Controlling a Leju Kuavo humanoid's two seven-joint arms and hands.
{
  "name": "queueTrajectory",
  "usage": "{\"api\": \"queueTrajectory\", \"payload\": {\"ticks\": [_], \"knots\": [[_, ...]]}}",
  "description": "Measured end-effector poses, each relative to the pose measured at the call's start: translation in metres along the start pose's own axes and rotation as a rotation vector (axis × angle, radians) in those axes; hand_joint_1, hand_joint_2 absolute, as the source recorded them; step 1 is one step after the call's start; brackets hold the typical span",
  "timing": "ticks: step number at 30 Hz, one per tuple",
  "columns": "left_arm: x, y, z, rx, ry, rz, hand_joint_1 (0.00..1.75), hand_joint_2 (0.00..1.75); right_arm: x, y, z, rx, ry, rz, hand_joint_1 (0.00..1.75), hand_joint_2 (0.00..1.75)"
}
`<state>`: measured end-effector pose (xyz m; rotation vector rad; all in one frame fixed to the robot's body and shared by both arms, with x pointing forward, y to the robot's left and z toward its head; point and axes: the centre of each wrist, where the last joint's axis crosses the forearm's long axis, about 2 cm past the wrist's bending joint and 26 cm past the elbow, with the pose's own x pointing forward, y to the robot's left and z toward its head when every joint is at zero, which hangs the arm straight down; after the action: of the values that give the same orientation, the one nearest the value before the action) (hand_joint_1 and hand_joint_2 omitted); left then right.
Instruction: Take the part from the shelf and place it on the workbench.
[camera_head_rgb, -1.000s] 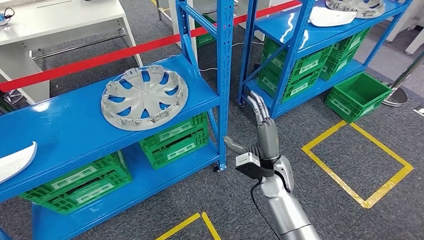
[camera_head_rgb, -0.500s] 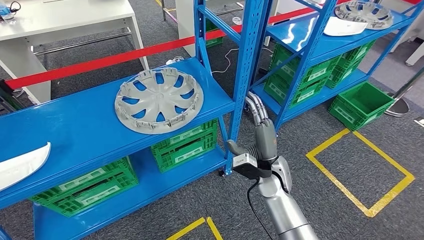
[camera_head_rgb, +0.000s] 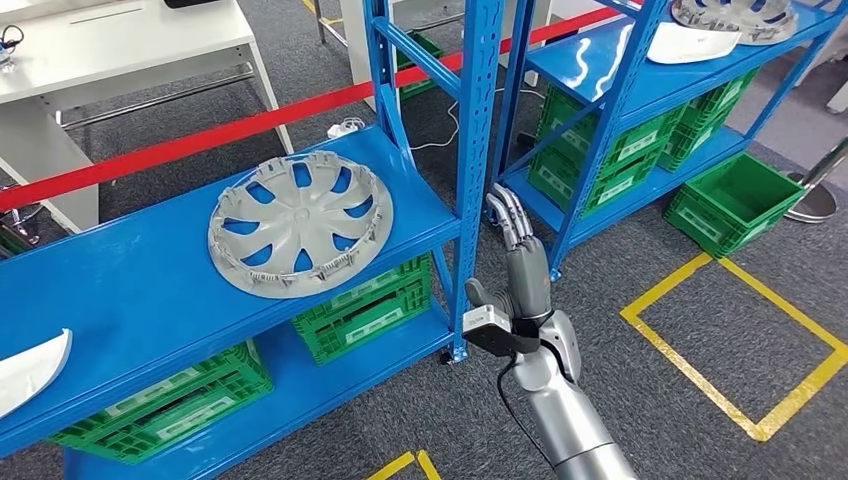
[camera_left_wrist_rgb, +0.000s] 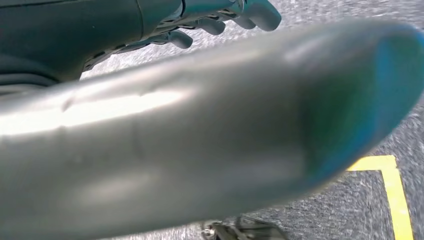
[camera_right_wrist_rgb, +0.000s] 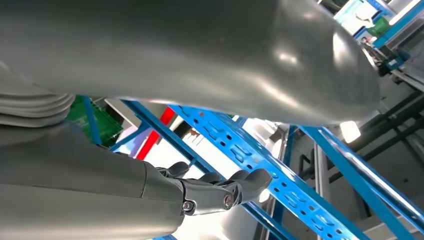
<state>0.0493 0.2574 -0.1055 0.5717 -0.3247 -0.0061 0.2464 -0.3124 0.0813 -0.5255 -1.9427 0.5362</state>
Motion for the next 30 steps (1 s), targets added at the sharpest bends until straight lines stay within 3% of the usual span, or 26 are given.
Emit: {"api": "queueTrajectory", "payload": {"ticks": [3,9,13,22,30], "knots": [[-0.001,0.002,-0.001,0.003,0.006,-0.002,0.00,0.00,0.000,0.000,0.000,0.003,0.014,0.006,0.00,1.75],[-0.003,0.003,-0.002,0.003,0.020,-0.003,0.00,0.00,0.001,0.002,-0.001,0.021,0.030,0.012,0.00,1.75],[-0.002,0.003,-0.002,0.003,0.015,-0.001,0.00,0.00,0.001,0.005,-0.006,0.050,0.022,-0.014,0.00,0.00],[-0.001,0.001,-0.001,-0.005,-0.008,-0.014,0.00,0.00,-0.004,0.013,-0.023,0.142,-0.012,-0.102,0.00,0.00],[0.002,0.001,-0.001,-0.002,-0.030,-0.032,0.00,0.00,-0.009,0.034,-0.061,0.258,-0.051,-0.191,0.00,0.00]]}}
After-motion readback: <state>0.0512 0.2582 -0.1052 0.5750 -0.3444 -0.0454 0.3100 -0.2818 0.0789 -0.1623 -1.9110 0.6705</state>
